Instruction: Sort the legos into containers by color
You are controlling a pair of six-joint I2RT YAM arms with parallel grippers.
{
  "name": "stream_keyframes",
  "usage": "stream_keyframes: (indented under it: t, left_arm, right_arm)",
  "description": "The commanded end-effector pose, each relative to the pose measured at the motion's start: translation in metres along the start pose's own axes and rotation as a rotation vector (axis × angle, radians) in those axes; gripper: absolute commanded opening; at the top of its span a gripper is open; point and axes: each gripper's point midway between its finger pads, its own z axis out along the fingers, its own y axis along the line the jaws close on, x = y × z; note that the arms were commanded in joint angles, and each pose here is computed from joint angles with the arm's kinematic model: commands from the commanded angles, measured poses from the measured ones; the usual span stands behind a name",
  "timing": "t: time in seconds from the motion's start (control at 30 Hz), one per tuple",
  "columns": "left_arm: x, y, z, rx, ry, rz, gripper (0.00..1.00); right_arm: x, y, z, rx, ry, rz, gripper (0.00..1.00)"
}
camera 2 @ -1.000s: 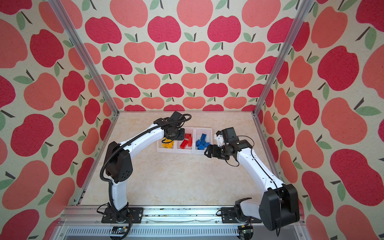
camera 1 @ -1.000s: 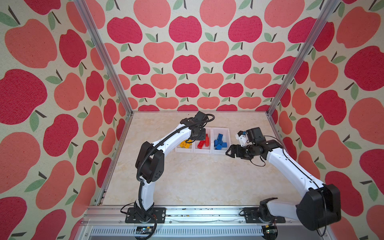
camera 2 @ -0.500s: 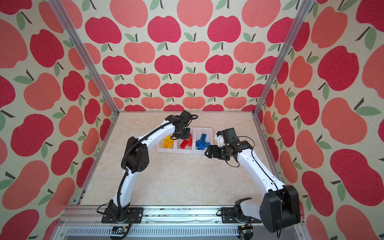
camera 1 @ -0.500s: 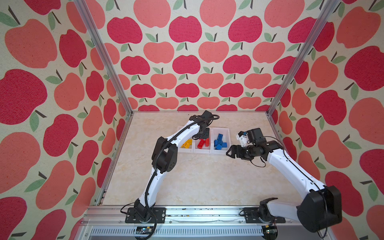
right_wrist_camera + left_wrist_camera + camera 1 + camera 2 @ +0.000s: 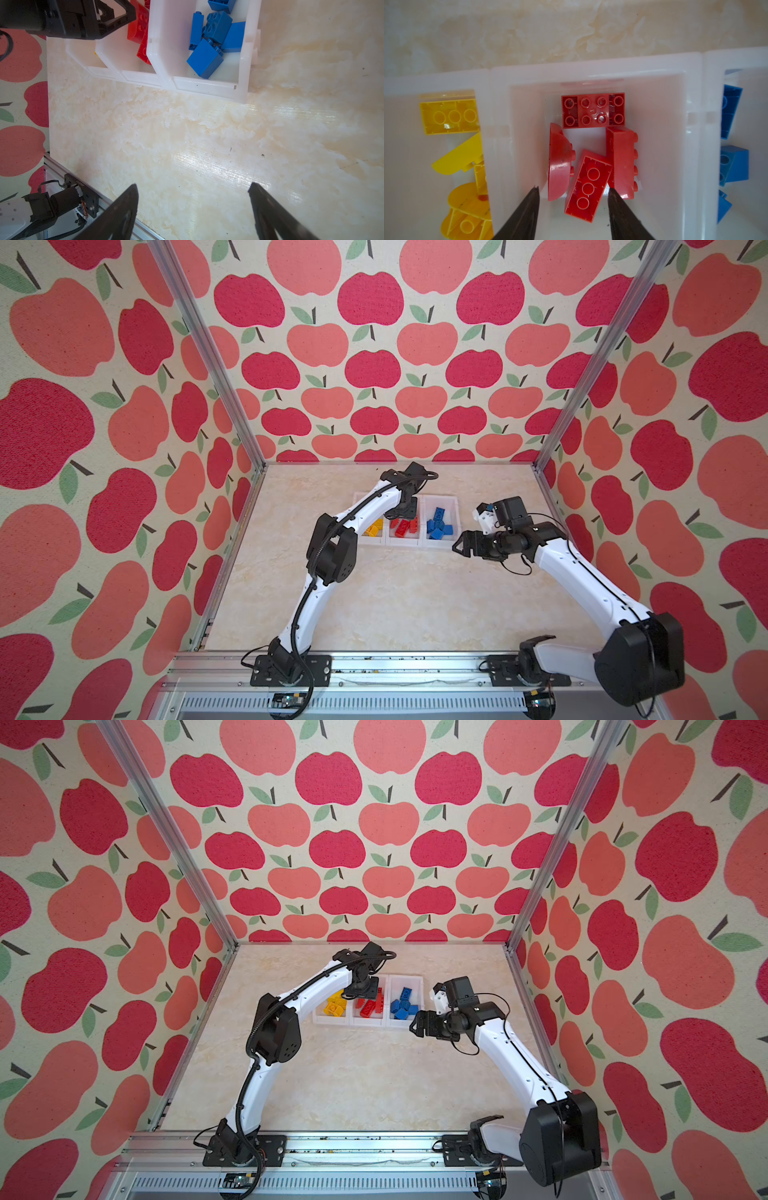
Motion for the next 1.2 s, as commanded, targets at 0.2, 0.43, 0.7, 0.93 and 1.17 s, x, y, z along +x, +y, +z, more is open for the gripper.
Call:
stream_keyframes:
  t: [0.2,0.43,0.7,0.93,1.17]
  left_arm:
    - [-0.018,0.001,-0.029,0.008,-0.086,-0.013,0.63]
    - [-0.029,0.000,-0.062,0.069,-0.199,-0.017,0.70]
    - [-0.011,0.038,-0.085,0.048,-0.288,-0.060,0.77]
    - [0.017,0.102,-0.096,-0.018,-0.339,-0.137,0.87]
    - [0.041,0.172,-0.095,-0.101,-0.395,-0.217,0.93]
  right_arm:
    - [-0.002,-0.002,-0.005,0.012,-0.017,0.012,0.86]
    - [-0.010,-0.002,-0.007,0.026,-0.034,-0.004,0.86]
    - [-0.027,-0.008,-0.005,0.047,-0.065,-0.027,0.86]
    - [-0.052,-0.024,-0.006,0.079,-0.118,-0.036,0.87]
    - [-0.076,-0.050,-0.011,0.146,-0.180,-0.049,0.95]
